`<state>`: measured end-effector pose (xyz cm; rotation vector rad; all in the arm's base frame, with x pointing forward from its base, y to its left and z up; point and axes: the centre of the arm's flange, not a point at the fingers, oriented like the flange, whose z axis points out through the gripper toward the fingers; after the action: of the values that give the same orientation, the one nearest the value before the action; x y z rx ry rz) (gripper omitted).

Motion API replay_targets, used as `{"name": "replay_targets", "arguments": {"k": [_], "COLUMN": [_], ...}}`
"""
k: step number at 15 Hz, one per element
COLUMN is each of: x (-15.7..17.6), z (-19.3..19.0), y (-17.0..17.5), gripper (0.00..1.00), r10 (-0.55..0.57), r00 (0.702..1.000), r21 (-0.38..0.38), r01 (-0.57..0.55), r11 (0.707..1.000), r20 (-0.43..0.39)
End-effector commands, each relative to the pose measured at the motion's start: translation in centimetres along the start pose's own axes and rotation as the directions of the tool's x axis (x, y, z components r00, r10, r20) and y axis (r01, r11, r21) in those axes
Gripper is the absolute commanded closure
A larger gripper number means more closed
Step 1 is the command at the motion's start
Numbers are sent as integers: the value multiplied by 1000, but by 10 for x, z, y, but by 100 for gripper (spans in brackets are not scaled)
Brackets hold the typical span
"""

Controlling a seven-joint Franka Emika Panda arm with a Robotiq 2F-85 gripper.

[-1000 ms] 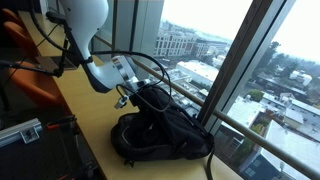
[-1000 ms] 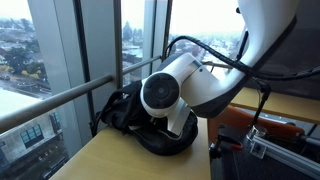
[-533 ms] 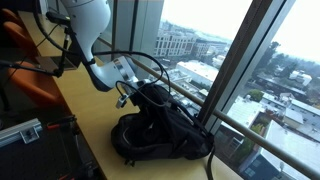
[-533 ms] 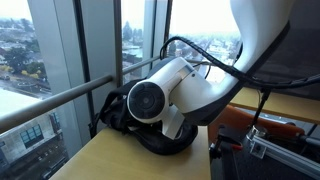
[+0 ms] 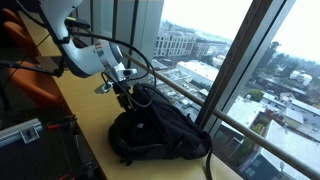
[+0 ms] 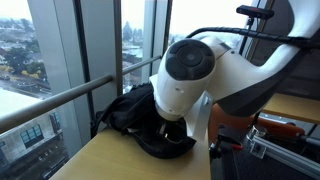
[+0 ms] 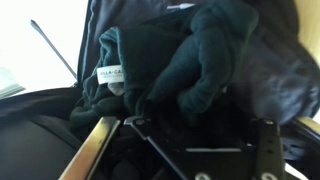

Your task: Put the dark green clothing in the black bag then turn the bag to the right.

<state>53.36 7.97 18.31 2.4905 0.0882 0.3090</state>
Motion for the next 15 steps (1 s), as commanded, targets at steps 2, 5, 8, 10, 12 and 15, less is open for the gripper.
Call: {"name": "replay_targets", "arguments": {"k": [2,5,8,10,12,15], "x": [-60,-90,-106,-101,-87,-64], "z": [-46,-48,-37,-32,-29,-17], "y": [15,16,16,19,22,28], "gripper": [0,0,0,0,0,0], "r10": [-147,-243,-323,-379,-422,-468], "r00": [989,970,945,924,906,884], "r21": [199,306,349,357,363,381], "r01": [142,222,284,335,381,430], "r11": [970,926,893,872,850,819], "r20": [8,31,57,59,39,9]}}
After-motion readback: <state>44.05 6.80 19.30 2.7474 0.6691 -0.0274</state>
